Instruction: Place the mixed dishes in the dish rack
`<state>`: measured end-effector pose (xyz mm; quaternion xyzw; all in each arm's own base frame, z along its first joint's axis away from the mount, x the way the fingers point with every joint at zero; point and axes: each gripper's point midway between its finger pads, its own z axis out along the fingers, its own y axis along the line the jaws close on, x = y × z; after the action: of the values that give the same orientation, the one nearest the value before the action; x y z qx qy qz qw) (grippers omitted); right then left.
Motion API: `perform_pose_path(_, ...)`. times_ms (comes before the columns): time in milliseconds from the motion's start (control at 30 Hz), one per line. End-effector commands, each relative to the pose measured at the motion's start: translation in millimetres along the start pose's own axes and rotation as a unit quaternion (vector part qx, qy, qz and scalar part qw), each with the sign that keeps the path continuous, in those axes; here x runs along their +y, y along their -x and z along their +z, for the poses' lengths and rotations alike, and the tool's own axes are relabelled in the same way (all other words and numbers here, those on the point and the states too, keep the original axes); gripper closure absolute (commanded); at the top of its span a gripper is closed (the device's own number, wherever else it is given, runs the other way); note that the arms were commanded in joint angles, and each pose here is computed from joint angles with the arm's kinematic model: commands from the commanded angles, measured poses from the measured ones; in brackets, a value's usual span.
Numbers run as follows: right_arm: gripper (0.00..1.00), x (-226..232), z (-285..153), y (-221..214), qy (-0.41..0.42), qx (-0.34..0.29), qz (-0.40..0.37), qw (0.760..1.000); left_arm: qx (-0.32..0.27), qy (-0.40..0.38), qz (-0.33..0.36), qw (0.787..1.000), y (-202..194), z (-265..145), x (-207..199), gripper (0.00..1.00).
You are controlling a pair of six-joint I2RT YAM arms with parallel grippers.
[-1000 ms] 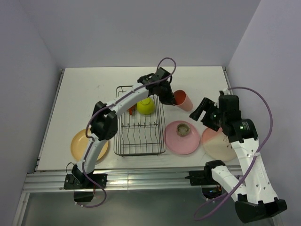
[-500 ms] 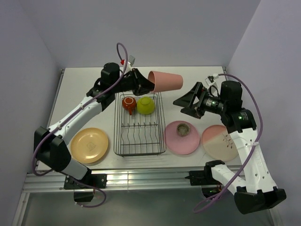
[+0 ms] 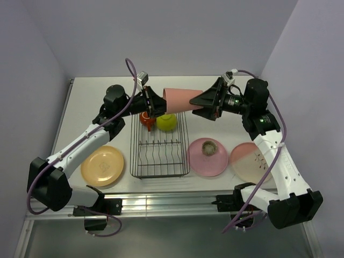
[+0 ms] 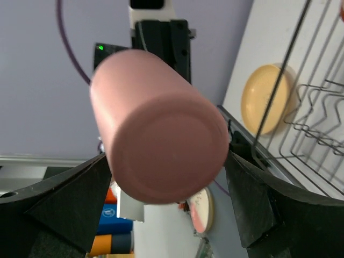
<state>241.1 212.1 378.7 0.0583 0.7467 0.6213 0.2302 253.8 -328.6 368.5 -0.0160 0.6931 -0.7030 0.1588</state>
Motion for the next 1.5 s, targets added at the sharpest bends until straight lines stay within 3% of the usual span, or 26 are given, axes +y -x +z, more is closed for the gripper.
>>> perform_pose_path(0,0.10,40.3,3.4,13.5,0.069,-0.008,-0.024,0.997,0.030,-0.065,0.050,0.996,-21.6,-16.0,-41.3,1.00)
perform_pose_path(167,0.16,55.5,10.1,18.0,0.104,0.004,-0.015,0.994,0.034,-0.075,0.042,0.996,-25.2,-19.5,-40.5,1.00)
perform_pose_path(233,0.23,62.1,12.8,17.0,0.117,0.014,-0.015,0.993,0.032,-0.075,0.038,0.996,-24.2,-20.5,-39.4,1.00)
perform_pose_path(367,0.59,68.2,19.8,13.0,0.122,0.030,-0.011,0.992,0.033,-0.082,0.038,0.995,-22.8,-21.7,-42.0,1.00)
perform_pose_path(400,0.60,70.7,19.9,11.9,0.126,0.032,-0.012,0.991,0.032,-0.081,0.037,0.996,-22.4,-22.6,-42.4,1.00)
perform_pose_path(467,0.53,76.8,20.7,6.7,0.137,0.039,-0.020,0.990,0.028,-0.081,0.039,0.996,-19.0,-24.9,-43.0,1.00)
perform_pose_path(500,0.34,77.2,21.0,5.2,0.136,0.041,-0.022,0.990,0.027,-0.083,0.040,0.995,-18.8,-26.1,-44.0,1.00)
perform_pose_path(567,0.11,79.5,20.1,2.2,0.137,0.042,-0.032,0.989,0.024,-0.085,0.038,0.995,-16.2,-29.9,-43.5,1.00)
perform_pose_path(600,0.07,80.9,19.4,1.1,0.140,0.043,-0.032,0.989,0.022,-0.091,0.041,0.995,-15.7,-32.2,-44.2,1.00)
perform_pose_path(733,0.08,82.2,17.9,-4.1,0.154,0.053,-0.025,0.986,0.019,-0.110,0.030,0.993,-12.5,-40.9,-49.3,1.00)
perform_pose_path(1033,0.25,85.4,24.1,-11.9,0.161,0.067,-0.019,0.984,0.013,-0.114,0.033,0.993,-3.9,-53.7,-50.9,1.00)
perform_pose_path(1167,0.27,86.7,30.2,-17.7,0.162,0.079,-0.020,0.983,0.009,-0.111,0.032,0.993,-1.7,-57.4,-48.6,1.00)
perform_pose_path(1233,0.33,87.4,34.3,-19.2,0.159,0.085,-0.020,0.983,0.009,-0.112,0.033,0.993,-2.3,-58.1,-48.0,1.00)
perform_pose_path(1300,0.66,87.8,38.9,-20.1,0.158,0.092,-0.019,0.983,0.009,-0.109,0.034,0.993,-2.1,-58.2,-46.6,1.00)
perform_pose_path(1333,1.00,86.6,41.5,-21.7,0.154,0.095,-0.018,0.983,0.010,-0.107,0.034,0.994,-1.9,-58.3,-45.4,1.00)
perform_pose_path(1367,1.00,86.5,43.1,-21.9,0.152,0.096,-0.018,0.984,0.010,-0.105,0.035,0.994,-1.4,-58.3,-45.6,0.98)
perform_pose_path(1400,1.00,87.9,45.5,-20.9,0.152,0.097,-0.020,0.983,0.010,-0.090,0.032,0.995,-0.6,-57.2,-38.2,0.85)
perform_pose_path(1433,1.00,83.8,48.1,-20.2,0.141,0.096,-0.021,0.985,0.002,-0.076,0.030,0.997,3.6,-58.2,-33.3,0.47)
perform_pose_path(1467,1.00,82.6,50.8,-18.6,0.134,0.091,-0.025,0.986,-0.007,-0.066,0.037,0.997,6.1,-60.4,-36.4,0.30)
